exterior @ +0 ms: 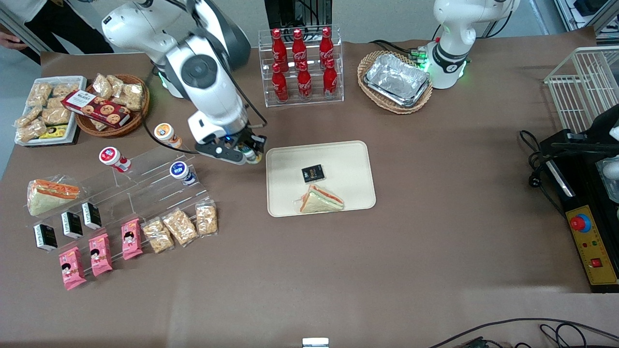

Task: Place green gum on tray
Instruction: 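Lift the green gum bottle and carry it over the white tray, then lower the bottle onto the tray beside the black card and release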

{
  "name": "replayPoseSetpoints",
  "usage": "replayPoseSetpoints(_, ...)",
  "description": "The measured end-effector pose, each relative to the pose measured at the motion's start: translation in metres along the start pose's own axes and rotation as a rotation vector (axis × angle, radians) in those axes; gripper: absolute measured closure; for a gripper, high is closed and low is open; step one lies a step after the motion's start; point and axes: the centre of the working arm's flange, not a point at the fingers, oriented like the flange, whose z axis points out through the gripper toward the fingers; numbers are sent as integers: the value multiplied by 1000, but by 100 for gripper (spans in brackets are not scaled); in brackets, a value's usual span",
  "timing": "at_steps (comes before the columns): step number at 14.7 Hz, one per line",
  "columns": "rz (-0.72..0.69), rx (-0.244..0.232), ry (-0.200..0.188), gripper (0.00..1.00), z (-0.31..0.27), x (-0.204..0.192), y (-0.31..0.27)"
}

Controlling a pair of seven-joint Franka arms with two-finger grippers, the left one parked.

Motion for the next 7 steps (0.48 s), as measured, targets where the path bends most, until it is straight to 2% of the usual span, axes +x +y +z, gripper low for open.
replayPoseSetpoints(3,39,-14,3,42,65,-21,-10)
replayPoseSetpoints(7,78,-13,19,42,125,-51,-37)
